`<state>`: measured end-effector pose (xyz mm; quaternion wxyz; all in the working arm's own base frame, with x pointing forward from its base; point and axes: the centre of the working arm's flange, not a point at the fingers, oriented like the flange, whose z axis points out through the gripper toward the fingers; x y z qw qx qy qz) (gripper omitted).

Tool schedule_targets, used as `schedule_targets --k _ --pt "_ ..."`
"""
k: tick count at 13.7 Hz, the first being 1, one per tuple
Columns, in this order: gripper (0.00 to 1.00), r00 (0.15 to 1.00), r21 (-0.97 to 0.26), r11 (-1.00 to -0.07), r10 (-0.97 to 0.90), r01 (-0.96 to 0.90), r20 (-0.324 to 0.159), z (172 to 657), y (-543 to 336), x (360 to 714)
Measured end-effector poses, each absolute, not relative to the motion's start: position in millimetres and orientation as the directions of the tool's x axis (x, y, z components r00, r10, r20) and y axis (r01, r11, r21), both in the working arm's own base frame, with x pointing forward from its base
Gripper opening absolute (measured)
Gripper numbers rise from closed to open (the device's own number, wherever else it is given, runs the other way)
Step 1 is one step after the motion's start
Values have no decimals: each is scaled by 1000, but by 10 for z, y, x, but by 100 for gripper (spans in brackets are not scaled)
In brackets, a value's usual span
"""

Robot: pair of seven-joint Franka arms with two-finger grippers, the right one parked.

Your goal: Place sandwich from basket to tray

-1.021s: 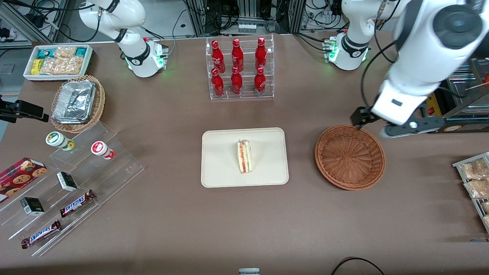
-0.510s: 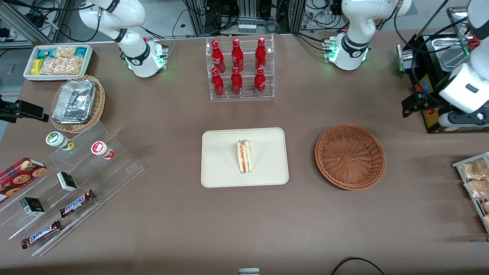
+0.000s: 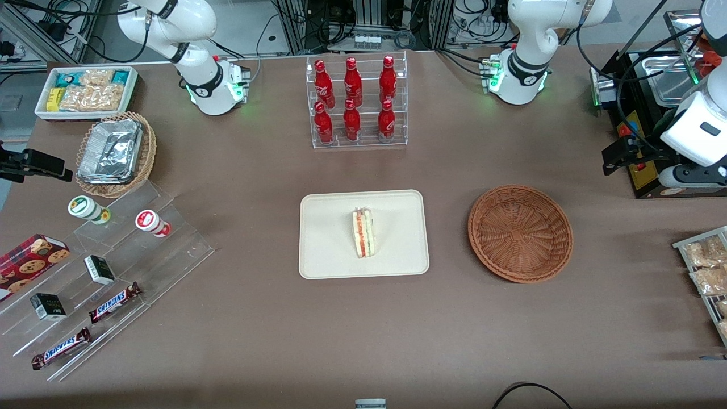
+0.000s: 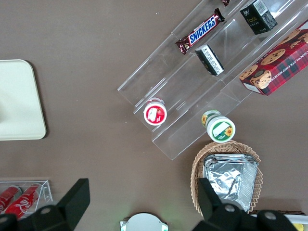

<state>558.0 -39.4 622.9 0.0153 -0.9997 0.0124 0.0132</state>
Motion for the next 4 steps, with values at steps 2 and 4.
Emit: schedule_targets --k 2,4 --pt "100 999 -31 -999 -20 -21 -26 6233 -369 5582" --pt "100 1000 -31 -999 -15 -15 -27 6238 -336 5579"
